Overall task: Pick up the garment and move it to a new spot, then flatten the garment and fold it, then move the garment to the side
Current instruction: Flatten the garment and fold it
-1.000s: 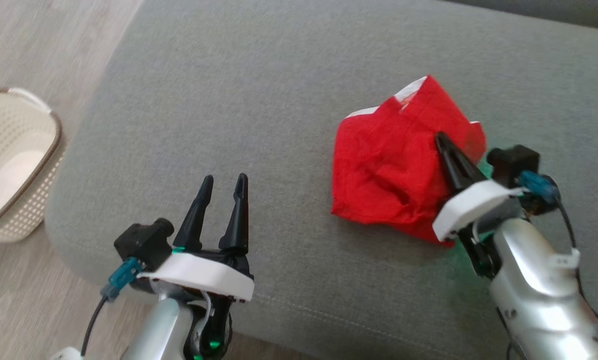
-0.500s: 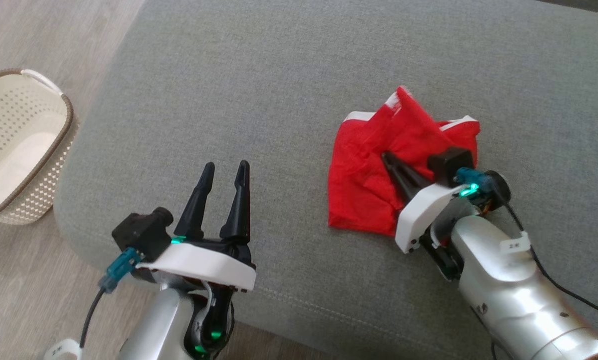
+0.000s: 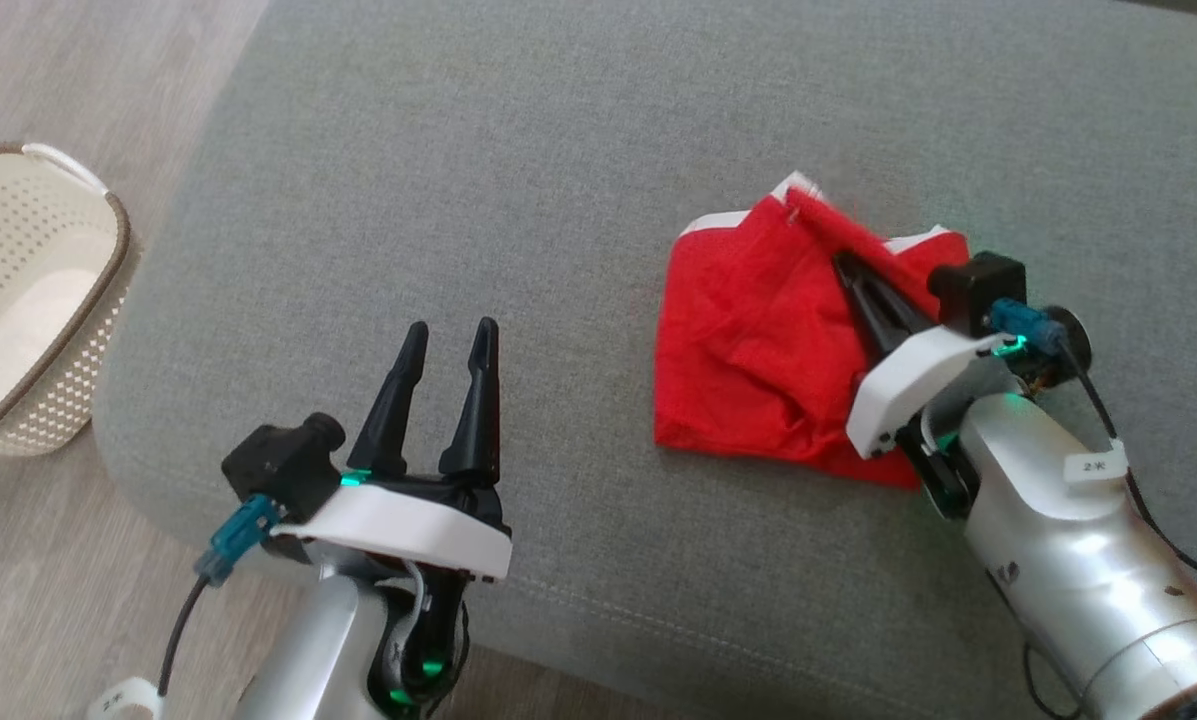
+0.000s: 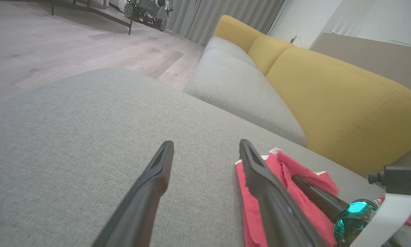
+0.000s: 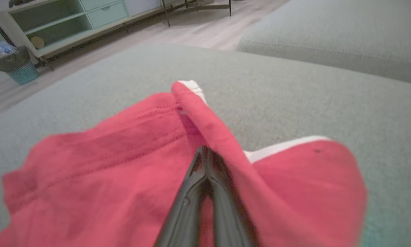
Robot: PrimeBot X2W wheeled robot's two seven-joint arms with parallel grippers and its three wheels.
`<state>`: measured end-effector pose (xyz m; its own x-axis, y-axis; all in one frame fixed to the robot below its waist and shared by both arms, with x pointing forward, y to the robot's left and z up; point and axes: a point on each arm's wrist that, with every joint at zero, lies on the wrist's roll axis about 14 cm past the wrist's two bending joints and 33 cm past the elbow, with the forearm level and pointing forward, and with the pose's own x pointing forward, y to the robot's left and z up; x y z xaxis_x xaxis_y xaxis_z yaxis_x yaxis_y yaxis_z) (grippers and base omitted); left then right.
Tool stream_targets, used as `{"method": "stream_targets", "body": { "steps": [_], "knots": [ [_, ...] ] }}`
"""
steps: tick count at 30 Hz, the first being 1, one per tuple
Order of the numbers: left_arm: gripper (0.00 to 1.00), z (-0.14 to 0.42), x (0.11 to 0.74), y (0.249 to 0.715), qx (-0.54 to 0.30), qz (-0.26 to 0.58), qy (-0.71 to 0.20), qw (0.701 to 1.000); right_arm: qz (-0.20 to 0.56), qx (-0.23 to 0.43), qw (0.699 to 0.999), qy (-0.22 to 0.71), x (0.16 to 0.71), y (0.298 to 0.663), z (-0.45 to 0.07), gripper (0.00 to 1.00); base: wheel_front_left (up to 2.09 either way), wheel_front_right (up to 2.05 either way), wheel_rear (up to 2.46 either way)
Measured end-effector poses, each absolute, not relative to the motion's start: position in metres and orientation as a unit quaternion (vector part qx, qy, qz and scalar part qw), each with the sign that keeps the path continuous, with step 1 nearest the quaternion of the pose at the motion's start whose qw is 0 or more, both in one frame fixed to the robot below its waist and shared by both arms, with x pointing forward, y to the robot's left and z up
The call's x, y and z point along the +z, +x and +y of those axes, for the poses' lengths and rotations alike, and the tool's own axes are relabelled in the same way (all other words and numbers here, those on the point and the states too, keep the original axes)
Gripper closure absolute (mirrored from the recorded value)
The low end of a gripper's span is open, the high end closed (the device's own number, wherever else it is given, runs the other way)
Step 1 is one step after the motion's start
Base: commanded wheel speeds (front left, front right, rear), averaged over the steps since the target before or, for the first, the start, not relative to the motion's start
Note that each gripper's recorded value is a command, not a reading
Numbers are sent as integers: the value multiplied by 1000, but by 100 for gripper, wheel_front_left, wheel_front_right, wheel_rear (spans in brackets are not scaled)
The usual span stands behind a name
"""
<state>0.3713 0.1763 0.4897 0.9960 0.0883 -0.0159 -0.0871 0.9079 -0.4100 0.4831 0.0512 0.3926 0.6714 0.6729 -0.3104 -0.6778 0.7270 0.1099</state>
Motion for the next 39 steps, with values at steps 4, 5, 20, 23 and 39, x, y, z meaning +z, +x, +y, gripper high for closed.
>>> {"method": "stream_targets", "body": {
  "steps": [4,5,20,23,39],
  "knots": [
    [0,177,486,373,47,4,-210,976,195,361,912,-22,371,481,42,100,0,0,0],
    [0,177,485,374,48,5,-212,976,197,360,912,-23,369,483,42,100,0,0,0],
    [0,171,511,371,27,-33,-212,976,102,360,927,17,446,485,48,100,0,0,0],
    [0,166,519,370,17,-44,-211,976,65,343,937,26,472,485,28,100,0,0,0],
    [0,141,538,354,-28,-71,-205,976,-35,203,979,-2,519,436,-89,100,0,0,0]
  ]
}}
